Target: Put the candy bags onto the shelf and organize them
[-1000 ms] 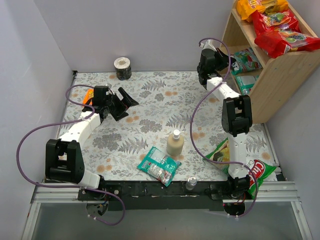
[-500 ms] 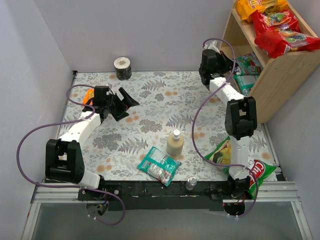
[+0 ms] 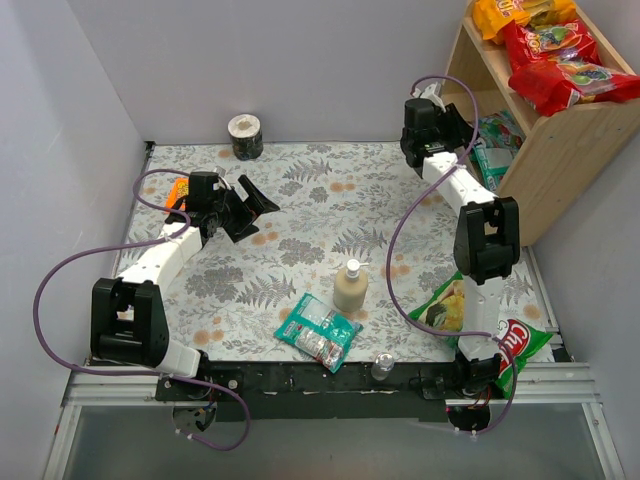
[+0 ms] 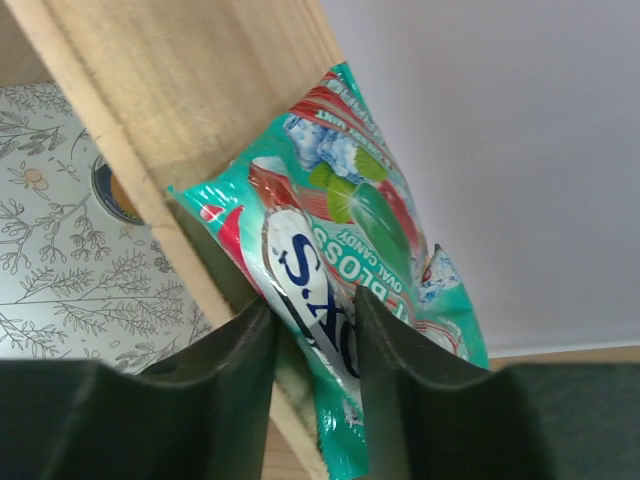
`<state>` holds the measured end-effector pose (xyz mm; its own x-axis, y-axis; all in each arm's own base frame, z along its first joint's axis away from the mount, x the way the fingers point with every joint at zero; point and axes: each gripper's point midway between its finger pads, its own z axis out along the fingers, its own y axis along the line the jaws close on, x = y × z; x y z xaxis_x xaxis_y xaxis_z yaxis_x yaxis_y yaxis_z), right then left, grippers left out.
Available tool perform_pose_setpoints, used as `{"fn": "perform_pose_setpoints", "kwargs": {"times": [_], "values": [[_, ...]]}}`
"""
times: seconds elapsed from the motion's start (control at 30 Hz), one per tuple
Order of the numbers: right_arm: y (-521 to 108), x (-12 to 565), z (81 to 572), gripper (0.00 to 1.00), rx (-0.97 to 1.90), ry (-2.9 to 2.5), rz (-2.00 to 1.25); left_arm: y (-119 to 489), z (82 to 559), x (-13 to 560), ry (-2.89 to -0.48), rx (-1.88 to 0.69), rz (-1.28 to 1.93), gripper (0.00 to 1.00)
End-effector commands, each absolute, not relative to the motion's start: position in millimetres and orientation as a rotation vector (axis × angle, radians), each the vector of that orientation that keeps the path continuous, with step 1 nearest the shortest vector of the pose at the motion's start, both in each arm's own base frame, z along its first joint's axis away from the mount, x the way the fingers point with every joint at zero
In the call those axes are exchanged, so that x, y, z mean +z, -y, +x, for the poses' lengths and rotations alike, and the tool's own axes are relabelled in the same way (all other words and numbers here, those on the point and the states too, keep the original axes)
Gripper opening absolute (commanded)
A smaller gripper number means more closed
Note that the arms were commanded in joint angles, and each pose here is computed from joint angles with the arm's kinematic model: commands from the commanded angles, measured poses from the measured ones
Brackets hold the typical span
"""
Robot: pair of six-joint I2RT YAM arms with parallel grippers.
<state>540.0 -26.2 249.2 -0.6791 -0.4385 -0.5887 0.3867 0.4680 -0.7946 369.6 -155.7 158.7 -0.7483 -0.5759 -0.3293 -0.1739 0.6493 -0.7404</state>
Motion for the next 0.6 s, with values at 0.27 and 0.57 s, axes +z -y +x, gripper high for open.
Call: {"fn": "perform_pose_setpoints", "kwargs": {"times": [0.27, 0.57], "values": [[26.3, 270.4, 558.3, 0.46, -1.299, -1.871, 0.03, 158.2, 366.4, 169.6, -2.288, -0.98, -0.541, 0.93], [14.1, 283.1, 561.5, 0.48, -1.255, -1.833, 0.043, 159.0, 368.2, 169.8, -2.289, -0.979, -0.535, 0.93]]}}
